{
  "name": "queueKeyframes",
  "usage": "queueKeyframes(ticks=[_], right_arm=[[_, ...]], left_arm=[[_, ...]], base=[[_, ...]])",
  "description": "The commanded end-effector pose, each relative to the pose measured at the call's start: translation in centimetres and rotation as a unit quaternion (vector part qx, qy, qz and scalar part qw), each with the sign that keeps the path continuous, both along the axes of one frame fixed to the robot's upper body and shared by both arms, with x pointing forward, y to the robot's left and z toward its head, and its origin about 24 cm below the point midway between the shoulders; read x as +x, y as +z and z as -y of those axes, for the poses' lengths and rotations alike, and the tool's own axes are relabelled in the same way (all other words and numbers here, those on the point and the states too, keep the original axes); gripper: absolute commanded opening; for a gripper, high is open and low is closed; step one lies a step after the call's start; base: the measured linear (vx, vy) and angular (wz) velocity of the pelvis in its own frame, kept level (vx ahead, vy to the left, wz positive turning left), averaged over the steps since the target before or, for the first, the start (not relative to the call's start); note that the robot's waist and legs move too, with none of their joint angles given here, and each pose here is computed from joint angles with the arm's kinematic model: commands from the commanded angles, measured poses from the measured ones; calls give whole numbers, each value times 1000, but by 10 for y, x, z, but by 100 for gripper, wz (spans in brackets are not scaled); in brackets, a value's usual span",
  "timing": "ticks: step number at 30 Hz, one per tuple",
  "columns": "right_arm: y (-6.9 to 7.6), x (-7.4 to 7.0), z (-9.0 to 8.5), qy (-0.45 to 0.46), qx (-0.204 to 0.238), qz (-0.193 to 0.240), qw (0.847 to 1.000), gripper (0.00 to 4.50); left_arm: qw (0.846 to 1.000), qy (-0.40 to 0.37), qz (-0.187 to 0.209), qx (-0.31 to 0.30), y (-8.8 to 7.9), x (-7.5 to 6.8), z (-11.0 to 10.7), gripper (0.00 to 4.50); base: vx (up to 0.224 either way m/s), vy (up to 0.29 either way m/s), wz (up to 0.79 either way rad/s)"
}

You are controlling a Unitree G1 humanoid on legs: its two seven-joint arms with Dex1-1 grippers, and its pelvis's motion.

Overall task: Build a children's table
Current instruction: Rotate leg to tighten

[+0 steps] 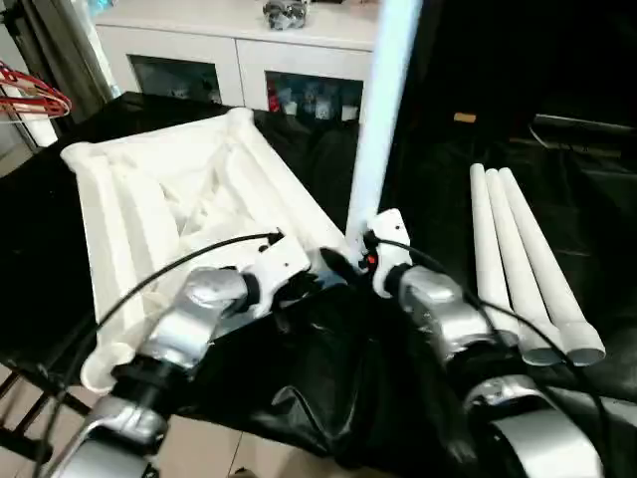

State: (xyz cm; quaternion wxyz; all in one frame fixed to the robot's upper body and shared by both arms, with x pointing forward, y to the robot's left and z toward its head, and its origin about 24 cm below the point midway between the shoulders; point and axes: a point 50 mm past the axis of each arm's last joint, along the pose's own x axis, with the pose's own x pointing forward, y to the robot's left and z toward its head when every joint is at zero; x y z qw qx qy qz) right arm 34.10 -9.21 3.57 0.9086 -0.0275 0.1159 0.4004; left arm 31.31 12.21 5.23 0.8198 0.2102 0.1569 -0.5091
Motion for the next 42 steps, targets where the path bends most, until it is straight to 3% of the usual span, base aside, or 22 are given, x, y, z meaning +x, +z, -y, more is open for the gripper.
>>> queueKeyframes(ticks=[1, 7, 14, 18, 24, 27, 32, 38, 42], right_arm=[[4, -9, -1, 83, 4, 1, 997, 392], [5, -23, 16, 182, 3, -14, 983, 392], [9, -32, 27, 242, -8, -17, 970, 322], [8, -34, 29, 254, -12, -19, 967, 289], [3, -41, 25, 271, -13, -32, 962, 276], [-2, -39, 22, 242, -16, -34, 970, 275], [-18, -19, 14, 61, -49, -30, 996, 274], [-24, -3, 0, -102, -14, -57, 993, 274], [-19, 0, -15, -118, 9, -49, 992, 274]], left_arm=[[996, -76, 3, -40, 9, -11, 12, 0], [993, -112, -28, -38, 8, -19, -3, 0], [987, -147, -58, -29, 9, -28, -15, 0], [986, -151, -66, -23, 9, -28, -19, 0], [989, -136, -58, -23, 9, -25, -20, 0], [993, -111, -37, -22, 8, -19, -15, 0], [999, -37, 8, -39, 10, -2, 4, 0], [999, 19, 29, -41, 11, 9, 27, 0], [998, 26, 43, -43, 13, 12, 38, 0]], base=[[0, 0, 0], [0, 0, 0], [0, 0, 0], [0, 0, 0], [0, 0, 0], [0, 0, 0], [0, 0, 0], [0, 0, 0], [0, 0, 0]])
